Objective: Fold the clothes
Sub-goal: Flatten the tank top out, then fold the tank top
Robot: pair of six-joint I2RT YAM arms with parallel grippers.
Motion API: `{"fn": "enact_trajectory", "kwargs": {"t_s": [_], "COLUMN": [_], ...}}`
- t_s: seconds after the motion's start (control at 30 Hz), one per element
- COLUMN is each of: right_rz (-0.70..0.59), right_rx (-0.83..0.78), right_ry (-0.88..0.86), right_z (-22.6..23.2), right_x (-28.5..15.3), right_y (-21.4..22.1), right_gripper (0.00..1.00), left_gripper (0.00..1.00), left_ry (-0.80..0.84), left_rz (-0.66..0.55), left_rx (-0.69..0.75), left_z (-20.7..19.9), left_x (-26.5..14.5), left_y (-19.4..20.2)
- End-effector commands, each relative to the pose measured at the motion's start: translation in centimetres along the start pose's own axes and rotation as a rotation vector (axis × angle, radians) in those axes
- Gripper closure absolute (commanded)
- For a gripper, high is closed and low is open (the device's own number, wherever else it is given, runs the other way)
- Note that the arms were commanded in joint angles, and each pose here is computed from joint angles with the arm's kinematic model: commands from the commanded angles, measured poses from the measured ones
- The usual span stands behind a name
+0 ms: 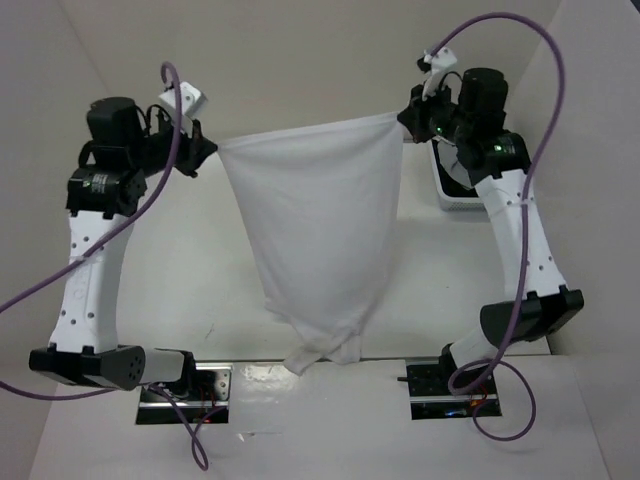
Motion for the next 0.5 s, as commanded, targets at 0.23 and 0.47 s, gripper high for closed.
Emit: {"fn": "enact_trajectory", "kwargs": {"t_s": [0.23,0.47], "right_rz": [0.045,0.048], "right_rx": [-0.045,-0.051], "right_ry": [0.119,0.181], "right_z": [-4.3,-4.9], "right_x": [6.8,8.7], "right_y": [4.4,5.1], "right_gripper": [1.00,1.00], "left_gripper": [1.00,1.00], "left_ry": [-0.170,-0.232], "left_rz": [0.071,0.049], "left_rx": [0.008,-0.003], "left_z": [4.0,6.3], "left_x": [6.4,7.7], "left_y": [5.3,3.2]}}
Point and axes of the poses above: each gripper's point midway between its finger pads, its own x axis out along the fingers, its own z axis along the line the jaws close on, y = z × x, the point moved 8 cm from there along -x, back along the fingers, and after that the axes turned 9 degrees about x, right-handed, at the moved point
